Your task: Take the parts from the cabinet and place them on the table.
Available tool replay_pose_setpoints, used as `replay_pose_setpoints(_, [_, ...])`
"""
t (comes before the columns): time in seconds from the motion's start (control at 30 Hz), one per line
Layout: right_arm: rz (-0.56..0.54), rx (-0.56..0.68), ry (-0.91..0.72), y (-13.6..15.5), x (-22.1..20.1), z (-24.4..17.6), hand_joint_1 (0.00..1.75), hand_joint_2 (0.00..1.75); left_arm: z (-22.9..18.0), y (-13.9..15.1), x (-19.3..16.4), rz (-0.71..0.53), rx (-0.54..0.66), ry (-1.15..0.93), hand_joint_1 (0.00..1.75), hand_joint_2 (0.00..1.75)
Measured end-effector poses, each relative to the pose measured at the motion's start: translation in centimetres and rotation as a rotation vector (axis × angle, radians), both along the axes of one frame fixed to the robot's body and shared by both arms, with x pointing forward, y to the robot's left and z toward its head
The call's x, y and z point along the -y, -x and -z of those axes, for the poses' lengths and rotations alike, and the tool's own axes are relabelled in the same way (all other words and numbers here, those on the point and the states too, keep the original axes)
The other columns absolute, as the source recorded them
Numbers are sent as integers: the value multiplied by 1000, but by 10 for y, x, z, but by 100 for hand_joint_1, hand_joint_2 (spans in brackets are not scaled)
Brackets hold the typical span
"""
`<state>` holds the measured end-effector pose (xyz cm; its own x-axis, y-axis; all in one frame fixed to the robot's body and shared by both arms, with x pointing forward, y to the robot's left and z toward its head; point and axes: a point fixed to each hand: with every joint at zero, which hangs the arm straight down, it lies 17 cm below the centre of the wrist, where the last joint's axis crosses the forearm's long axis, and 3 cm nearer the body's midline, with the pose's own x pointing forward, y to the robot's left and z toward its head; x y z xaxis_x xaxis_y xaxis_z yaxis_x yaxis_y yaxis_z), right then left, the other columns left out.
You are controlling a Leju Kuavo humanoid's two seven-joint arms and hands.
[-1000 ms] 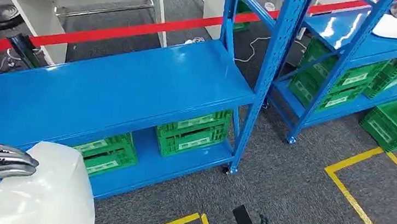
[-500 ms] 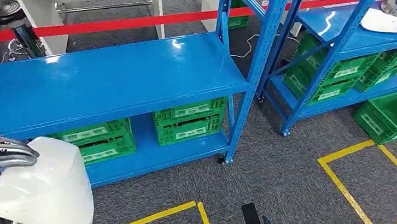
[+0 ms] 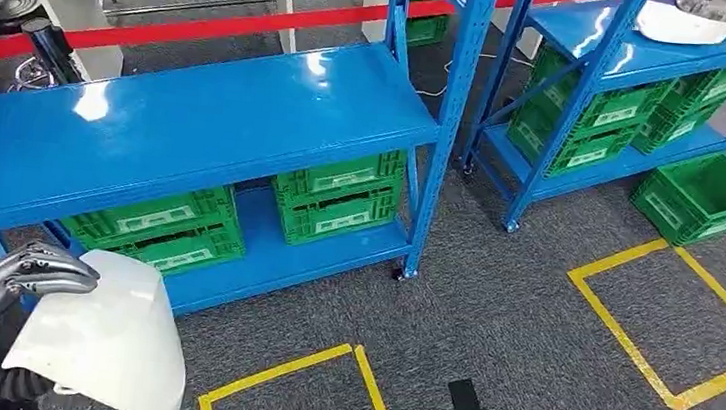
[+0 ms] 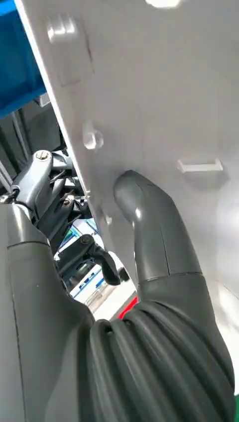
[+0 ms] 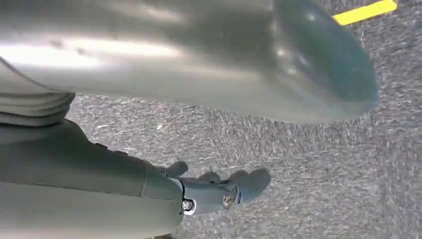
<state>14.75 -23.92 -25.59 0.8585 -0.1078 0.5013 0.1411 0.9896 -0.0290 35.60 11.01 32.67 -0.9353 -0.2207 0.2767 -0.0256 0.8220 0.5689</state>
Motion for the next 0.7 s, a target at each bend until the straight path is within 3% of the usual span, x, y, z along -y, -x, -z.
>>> replay_pose_setpoints(0.7, [-51,32,17,-8,0,-3,0,0,4,-7,5,-1,-25,-32,175,175])
